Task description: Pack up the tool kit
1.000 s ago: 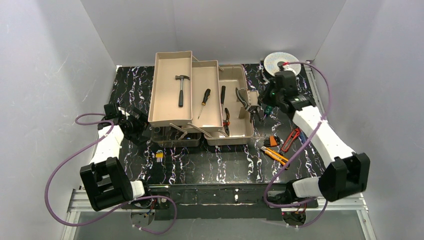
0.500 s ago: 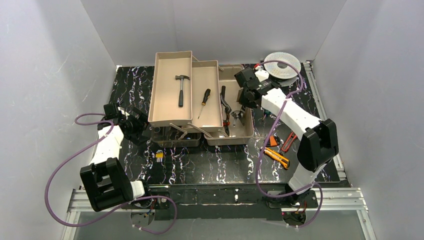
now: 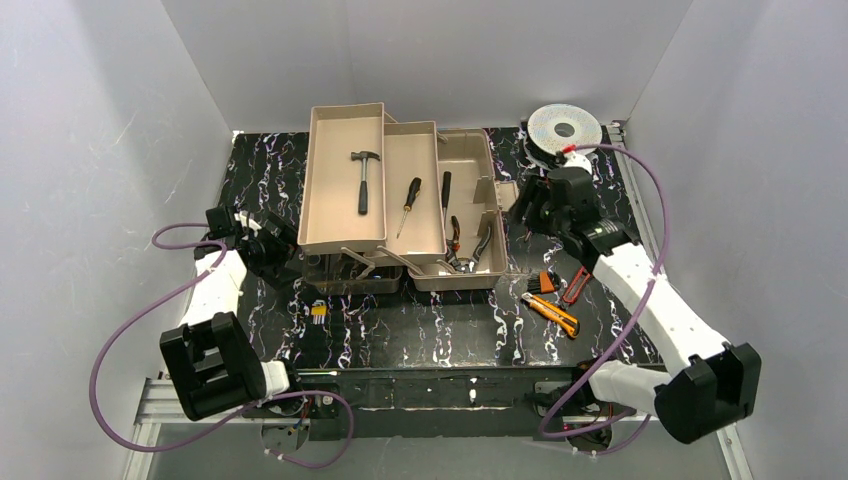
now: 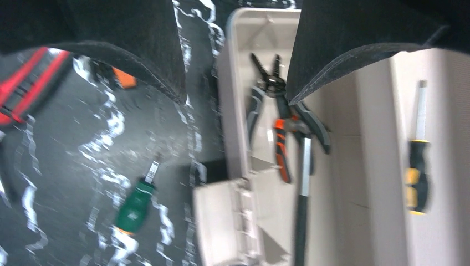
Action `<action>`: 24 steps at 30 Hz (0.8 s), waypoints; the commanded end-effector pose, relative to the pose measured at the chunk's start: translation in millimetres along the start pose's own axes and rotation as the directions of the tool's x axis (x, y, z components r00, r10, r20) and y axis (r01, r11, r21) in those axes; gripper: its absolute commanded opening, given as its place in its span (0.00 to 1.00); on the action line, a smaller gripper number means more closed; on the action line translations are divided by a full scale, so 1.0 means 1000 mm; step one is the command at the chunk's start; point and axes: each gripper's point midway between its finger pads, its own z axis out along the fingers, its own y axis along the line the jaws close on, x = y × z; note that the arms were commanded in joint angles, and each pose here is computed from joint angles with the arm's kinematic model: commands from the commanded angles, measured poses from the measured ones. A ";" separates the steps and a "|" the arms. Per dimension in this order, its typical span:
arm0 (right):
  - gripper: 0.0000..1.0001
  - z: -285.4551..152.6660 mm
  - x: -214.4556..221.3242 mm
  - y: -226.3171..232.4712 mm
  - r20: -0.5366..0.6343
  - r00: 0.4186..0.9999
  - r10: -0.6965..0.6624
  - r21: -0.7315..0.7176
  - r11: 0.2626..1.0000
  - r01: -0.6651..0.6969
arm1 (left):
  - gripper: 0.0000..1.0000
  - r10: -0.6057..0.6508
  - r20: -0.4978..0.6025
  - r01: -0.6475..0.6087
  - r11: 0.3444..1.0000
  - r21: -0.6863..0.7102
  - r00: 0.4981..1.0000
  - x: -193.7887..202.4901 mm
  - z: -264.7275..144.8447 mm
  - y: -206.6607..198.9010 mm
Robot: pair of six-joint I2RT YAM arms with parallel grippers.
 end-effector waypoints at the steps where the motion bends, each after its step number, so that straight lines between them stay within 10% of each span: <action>1: 0.73 -0.012 0.034 -0.055 -0.079 0.997 -0.009 0.158 0.987 0.022 | 0.95 0.065 -0.008 -0.064 0.996 0.064 0.998 0.004 -0.010 -0.015; 24: 0.78 -0.017 0.144 -0.094 -0.348 0.933 0.093 0.106 0.993 -0.059 | 0.98 0.161 0.032 -0.147 0.953 -0.264 0.986 0.035 -0.042 0.030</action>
